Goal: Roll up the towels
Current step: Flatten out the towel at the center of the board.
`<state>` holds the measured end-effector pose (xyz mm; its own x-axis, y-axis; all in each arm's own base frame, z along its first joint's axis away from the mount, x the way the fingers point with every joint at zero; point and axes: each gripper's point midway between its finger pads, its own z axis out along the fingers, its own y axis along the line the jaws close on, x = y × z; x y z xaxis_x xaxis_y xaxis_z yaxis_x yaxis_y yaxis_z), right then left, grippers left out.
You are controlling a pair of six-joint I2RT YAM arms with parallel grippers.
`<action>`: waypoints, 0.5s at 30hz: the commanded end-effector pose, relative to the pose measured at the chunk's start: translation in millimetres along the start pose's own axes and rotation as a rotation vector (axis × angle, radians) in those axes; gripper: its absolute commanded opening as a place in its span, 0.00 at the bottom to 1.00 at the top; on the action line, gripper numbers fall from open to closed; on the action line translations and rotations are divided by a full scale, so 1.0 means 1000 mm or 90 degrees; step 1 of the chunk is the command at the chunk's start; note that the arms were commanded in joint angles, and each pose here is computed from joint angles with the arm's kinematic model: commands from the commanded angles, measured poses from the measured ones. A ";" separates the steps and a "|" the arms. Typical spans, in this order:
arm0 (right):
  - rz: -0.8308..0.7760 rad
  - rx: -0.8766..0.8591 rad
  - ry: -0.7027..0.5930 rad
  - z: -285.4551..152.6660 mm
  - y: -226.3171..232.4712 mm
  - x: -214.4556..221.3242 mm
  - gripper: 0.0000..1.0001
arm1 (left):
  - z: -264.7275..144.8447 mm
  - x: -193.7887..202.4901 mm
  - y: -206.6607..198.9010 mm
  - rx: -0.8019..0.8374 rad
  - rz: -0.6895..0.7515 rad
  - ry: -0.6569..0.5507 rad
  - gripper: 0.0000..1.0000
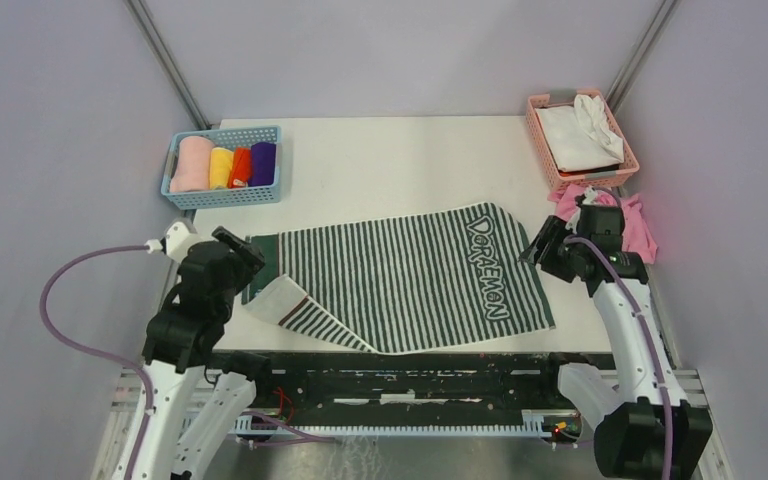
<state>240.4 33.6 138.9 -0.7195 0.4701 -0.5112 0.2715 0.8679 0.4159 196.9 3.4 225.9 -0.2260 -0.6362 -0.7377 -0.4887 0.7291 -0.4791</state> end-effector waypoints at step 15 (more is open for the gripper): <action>-0.125 0.020 0.039 0.123 0.066 -0.101 0.70 | 0.161 0.074 -0.048 -0.059 0.091 0.204 0.79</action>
<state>360.7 70.8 123.0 -0.8219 0.3085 -0.4788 0.1629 0.9329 0.3213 302.9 -41.2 118.5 -0.5723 -0.5729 -0.5867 -0.5169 0.8075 -0.2842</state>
